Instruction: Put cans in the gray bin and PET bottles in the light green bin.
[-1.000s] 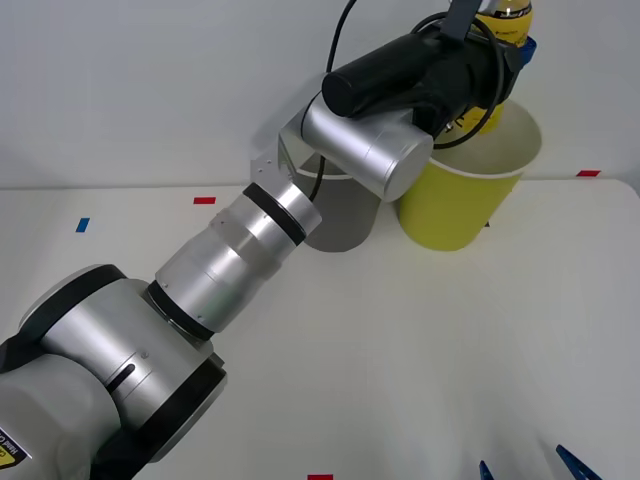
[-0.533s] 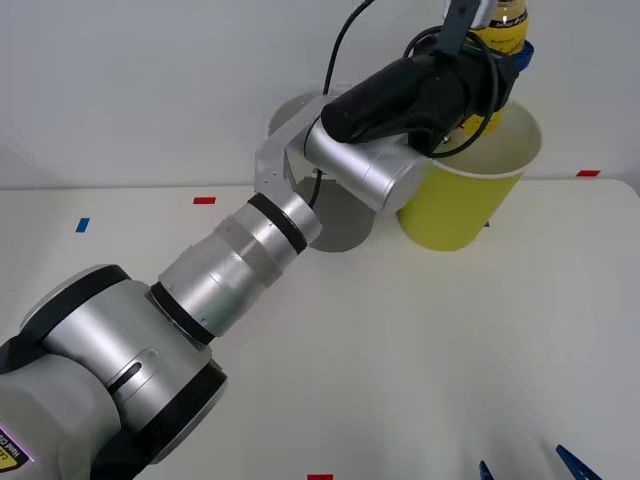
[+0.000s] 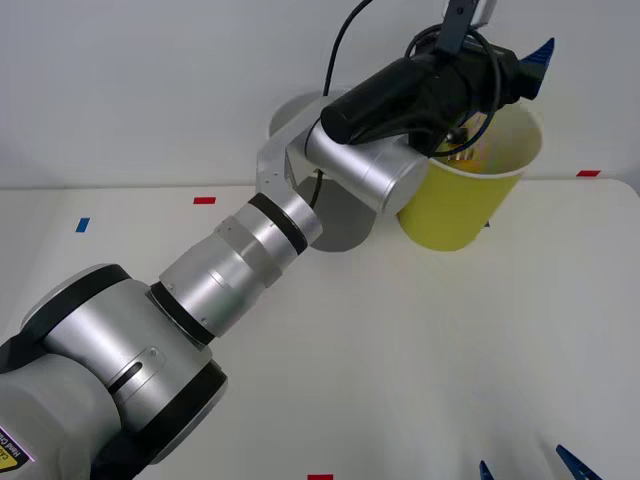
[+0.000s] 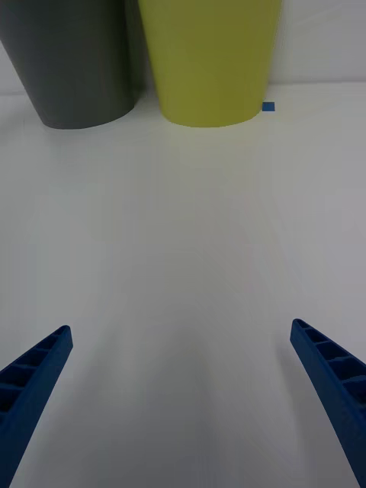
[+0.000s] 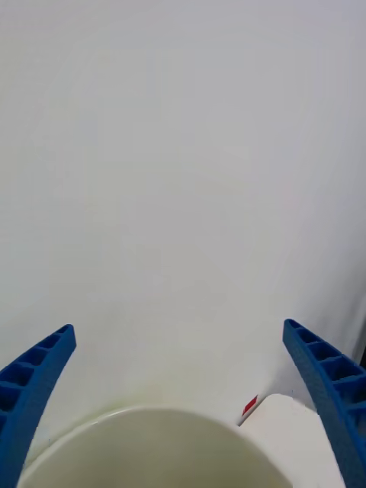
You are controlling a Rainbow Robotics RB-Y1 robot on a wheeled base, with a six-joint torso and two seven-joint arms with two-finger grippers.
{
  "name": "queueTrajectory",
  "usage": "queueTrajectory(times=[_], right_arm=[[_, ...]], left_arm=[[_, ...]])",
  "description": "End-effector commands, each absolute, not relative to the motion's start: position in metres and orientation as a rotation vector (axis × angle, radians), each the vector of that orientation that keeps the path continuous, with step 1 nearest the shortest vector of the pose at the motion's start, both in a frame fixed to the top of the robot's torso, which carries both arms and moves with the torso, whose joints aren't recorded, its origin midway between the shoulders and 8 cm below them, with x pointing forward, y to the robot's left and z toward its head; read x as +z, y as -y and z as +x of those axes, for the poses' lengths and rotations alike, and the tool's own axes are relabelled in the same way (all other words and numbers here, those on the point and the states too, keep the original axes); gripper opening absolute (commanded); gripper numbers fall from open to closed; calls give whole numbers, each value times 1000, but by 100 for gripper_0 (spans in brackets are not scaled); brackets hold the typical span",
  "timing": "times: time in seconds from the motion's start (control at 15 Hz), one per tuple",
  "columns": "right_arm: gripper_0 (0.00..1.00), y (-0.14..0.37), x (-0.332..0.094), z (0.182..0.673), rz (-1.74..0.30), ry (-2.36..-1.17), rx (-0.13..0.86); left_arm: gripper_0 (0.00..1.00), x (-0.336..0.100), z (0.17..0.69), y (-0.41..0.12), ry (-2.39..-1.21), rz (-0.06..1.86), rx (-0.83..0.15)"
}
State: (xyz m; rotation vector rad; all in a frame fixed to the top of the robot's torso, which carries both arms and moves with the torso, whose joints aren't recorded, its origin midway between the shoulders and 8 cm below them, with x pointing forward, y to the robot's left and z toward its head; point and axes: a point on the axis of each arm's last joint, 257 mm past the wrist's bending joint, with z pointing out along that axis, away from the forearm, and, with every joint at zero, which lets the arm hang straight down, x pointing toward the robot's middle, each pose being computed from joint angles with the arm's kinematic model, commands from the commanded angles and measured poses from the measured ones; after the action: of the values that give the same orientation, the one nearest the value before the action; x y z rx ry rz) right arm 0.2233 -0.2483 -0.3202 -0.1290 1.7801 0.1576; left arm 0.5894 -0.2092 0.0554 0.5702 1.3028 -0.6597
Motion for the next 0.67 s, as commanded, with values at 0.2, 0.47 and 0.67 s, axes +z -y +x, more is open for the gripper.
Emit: queueTrajectory(times=[0.2, 0.47, 0.67], right_arm=[[100, 248, -320, 223, -129, -1780, 158], [100, 248, -320, 223, -129, -1780, 158], [100, 248, -320, 223, -129, -1780, 158]], left_arm=[[100, 41, 542, 218, -1299, 574, -771], [100, 25, 508, 159, -1348, 587, -745], [100, 1, 504, 103, -1326, 548, -692]])
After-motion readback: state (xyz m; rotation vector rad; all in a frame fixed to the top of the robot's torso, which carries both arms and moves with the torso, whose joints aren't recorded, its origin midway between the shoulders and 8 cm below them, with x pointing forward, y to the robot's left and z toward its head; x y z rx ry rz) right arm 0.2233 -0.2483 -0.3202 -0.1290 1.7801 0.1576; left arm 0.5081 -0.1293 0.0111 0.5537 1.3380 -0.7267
